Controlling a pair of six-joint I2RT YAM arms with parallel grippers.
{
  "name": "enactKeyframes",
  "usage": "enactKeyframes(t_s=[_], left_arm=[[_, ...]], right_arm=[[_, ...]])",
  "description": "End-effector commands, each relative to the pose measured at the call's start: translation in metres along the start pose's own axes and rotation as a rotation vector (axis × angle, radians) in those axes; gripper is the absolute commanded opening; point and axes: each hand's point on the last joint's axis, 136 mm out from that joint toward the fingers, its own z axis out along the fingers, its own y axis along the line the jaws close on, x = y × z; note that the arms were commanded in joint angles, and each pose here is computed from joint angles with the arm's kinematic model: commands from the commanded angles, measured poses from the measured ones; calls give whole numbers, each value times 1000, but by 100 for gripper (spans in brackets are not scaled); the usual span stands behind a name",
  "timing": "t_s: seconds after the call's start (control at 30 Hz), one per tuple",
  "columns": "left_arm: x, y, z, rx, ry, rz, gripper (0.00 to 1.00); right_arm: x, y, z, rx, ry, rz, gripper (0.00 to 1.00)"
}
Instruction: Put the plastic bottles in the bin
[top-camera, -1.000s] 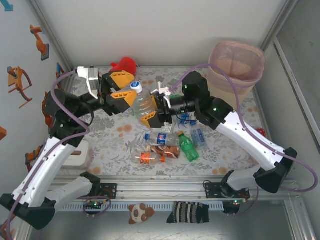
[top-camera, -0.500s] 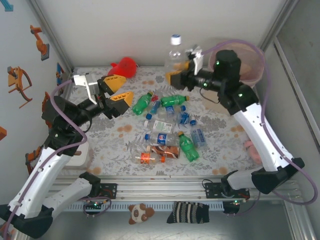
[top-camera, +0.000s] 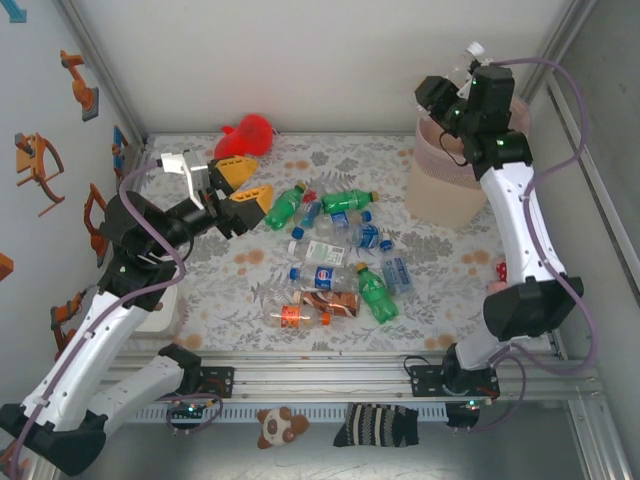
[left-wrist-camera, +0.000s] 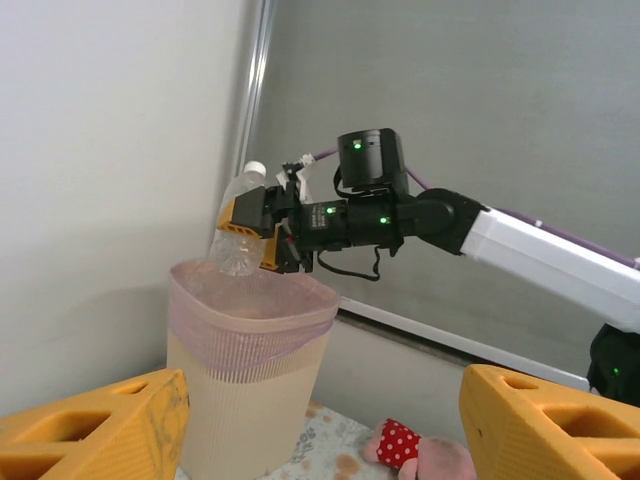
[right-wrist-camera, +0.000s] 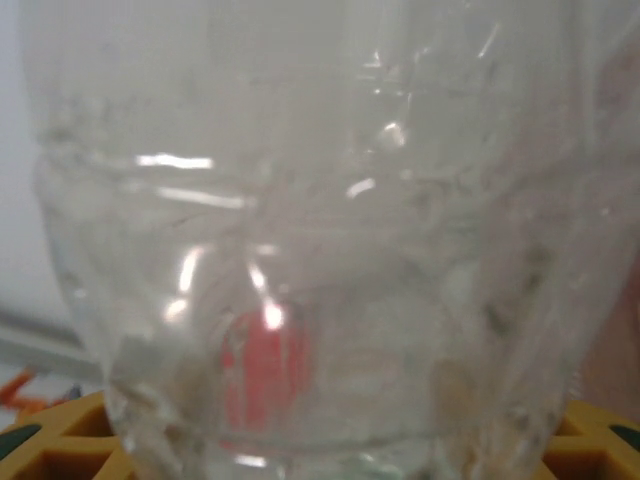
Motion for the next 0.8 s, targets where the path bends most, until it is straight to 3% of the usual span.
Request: enactKeyframes(t_s=[0.0, 0.13, 0.33, 0.5, 0.77], left_arm=[[-2, -1, -2, 3, -23, -2, 71], [5, 2, -1, -2, -17, -20, 71], [16, 9, 3, -7, -12, -60, 71], [25, 14, 3, -20, 6, -77, 71], [35, 22, 8, -47, 46, -78, 71]], right_arm=[[-43, -19, -2, 109, -204, 237, 43], [-52, -71, 8, 303, -313, 420, 44], [-43, -128, 23, 462, -415, 661, 45], [-42, -156, 42, 500, -456, 777, 46], [-24, -176, 93, 500, -412, 914, 51]])
